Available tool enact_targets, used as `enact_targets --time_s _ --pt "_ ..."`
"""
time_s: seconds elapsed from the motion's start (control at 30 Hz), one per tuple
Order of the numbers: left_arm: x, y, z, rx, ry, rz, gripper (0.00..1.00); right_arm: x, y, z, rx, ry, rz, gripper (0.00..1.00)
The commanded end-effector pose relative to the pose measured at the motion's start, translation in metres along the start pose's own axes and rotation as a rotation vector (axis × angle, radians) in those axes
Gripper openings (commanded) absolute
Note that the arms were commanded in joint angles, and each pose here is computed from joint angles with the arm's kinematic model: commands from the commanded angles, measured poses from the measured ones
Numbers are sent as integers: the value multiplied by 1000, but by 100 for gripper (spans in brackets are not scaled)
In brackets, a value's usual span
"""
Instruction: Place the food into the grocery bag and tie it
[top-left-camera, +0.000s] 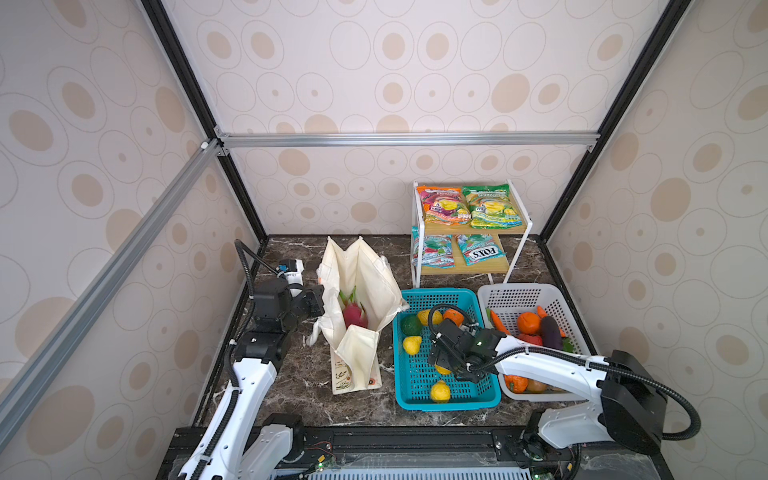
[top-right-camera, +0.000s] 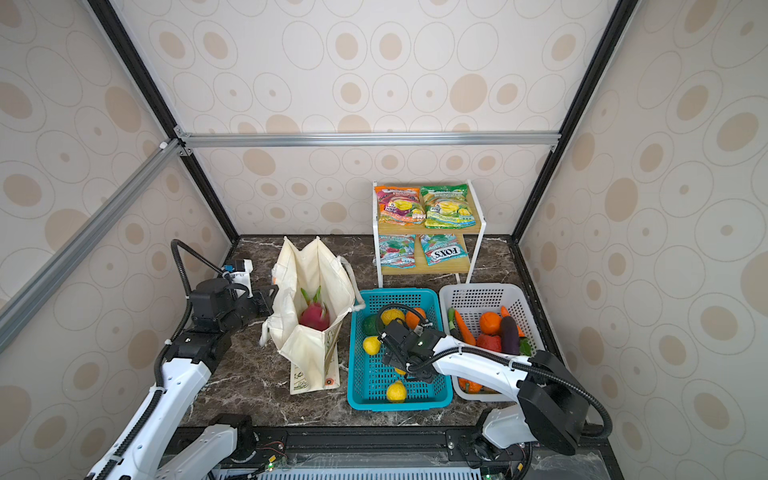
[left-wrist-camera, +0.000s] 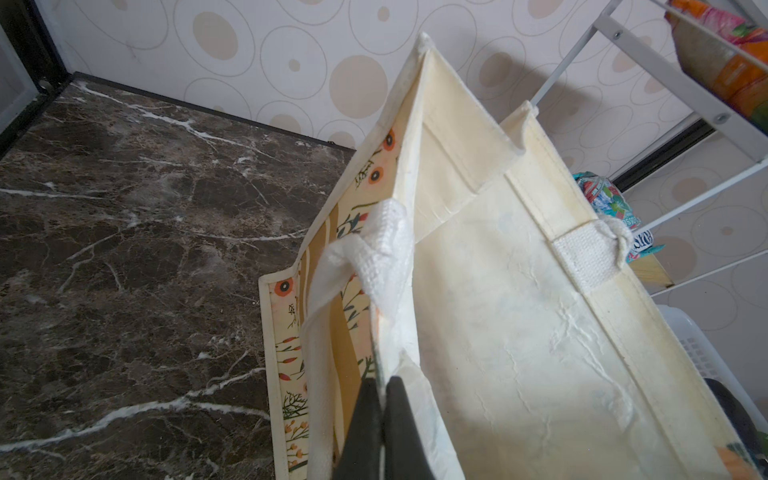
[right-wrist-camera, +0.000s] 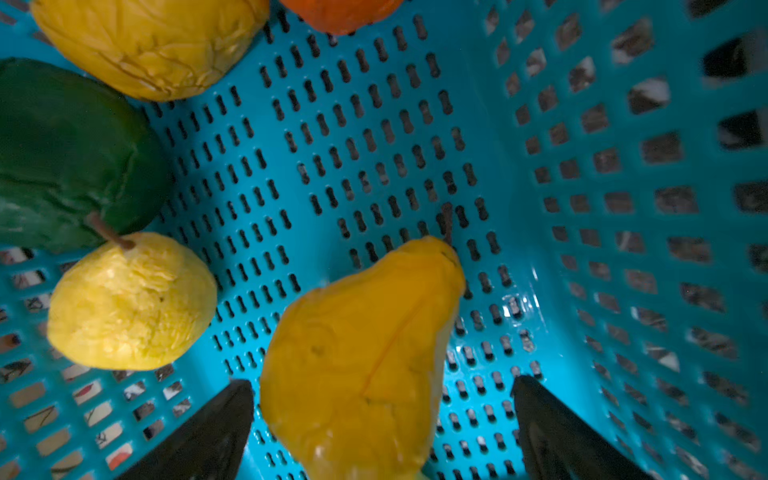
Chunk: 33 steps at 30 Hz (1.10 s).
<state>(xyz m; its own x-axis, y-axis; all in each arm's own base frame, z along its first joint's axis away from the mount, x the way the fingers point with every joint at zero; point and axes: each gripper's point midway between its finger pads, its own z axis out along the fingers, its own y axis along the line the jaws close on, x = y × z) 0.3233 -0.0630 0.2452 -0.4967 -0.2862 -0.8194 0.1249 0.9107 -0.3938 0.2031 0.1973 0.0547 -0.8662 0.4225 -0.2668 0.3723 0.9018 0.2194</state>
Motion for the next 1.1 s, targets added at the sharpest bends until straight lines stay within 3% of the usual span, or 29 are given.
enact_targets --time_s 0.0,0.57,0.93,1.07 --pt "-4 -3 -4 6 14 12 0 -3 -3 11 12 -19 48 99" --pt "-1 -2 -1 5 22 7 0 -11 0 16 89 -45 -153 74" --pt "-3 -2 -2 -2 19 8 0 -34 6 -32 -38 -172 -233 63" --pt "-3 -3 -2 3 20 4 0 -47 24 -65 -99 -211 -329 60"
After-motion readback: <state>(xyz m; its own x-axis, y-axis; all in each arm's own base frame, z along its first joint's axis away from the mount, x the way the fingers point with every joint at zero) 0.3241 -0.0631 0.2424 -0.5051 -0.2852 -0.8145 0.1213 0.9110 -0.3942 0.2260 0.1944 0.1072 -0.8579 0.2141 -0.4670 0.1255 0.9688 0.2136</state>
